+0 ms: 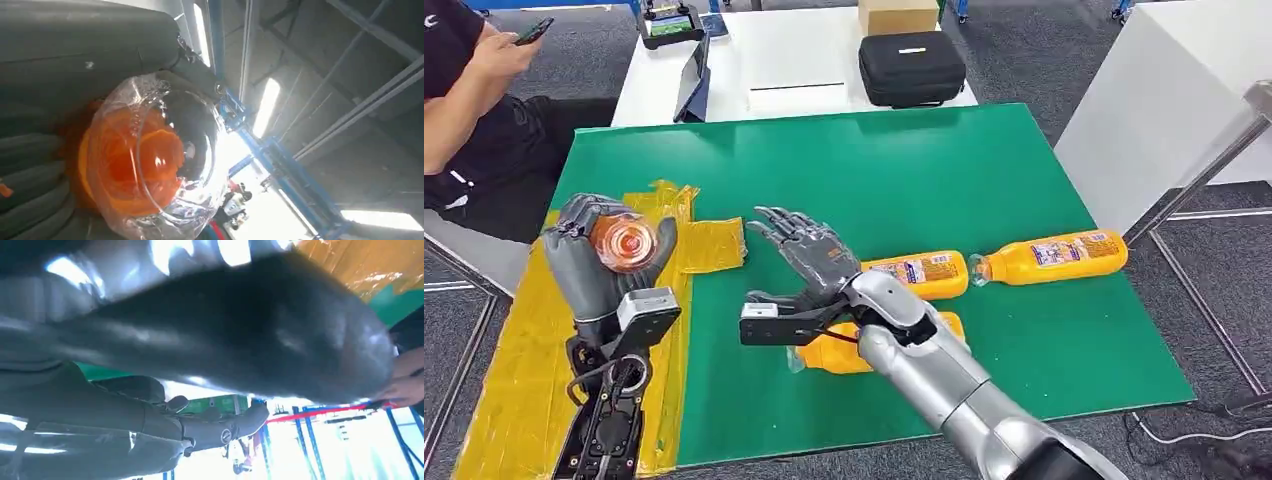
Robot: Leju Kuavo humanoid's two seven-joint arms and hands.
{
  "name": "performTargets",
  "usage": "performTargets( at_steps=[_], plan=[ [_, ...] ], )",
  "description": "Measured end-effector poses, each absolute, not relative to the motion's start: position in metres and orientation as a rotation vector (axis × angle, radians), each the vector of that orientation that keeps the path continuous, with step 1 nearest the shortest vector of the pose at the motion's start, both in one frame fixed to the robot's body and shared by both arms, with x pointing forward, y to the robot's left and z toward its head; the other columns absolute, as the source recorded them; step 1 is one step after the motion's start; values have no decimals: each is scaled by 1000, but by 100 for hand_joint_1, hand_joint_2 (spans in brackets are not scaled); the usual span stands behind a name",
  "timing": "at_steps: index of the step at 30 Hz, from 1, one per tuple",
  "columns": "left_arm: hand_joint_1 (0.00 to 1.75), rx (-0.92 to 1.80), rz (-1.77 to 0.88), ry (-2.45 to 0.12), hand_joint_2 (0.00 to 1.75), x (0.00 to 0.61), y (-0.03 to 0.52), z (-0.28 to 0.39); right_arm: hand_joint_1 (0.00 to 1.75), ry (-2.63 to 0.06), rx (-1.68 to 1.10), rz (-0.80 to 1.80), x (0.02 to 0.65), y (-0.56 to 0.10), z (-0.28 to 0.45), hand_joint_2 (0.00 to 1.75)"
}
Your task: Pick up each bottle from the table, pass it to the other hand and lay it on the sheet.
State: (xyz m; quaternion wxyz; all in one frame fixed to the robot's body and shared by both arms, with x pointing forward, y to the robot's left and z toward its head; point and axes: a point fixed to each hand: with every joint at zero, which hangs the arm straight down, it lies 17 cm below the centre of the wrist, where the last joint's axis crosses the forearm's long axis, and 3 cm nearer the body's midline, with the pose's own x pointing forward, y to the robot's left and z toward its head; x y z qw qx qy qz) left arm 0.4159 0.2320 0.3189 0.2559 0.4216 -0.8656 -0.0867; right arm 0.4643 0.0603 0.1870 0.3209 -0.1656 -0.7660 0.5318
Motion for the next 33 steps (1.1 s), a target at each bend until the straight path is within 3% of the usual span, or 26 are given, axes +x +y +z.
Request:
performTargets(
  at_steps=[11,21,28,29,31,32,33],
  plan=[
    [175,1366,-816,-1892,175,477,205,205,0,-2039,-573,1192,487,-17,216,0],
    [175,1211,-1087,-1666,175,486,182,92,0,-1939,-626,1085,500,-109,208,0],
    [175,1173,-1167,-1635,175,483,175,69,0,-1934,-662,1063,496,-132,209,0],
    [175,1171,-1172,-1633,175,483,175,68,0,-1934,-664,1063,496,-133,209,175],
    [175,1165,-1180,-1630,175,483,174,66,0,-1929,-663,1071,495,-135,208,175],
    [141,1159,-1184,-1628,175,484,173,64,0,-1924,-655,1079,493,-135,206,175],
    [0,1145,-1185,-1618,175,485,173,60,0,-1912,-647,1090,491,-136,201,175]
  ],
)
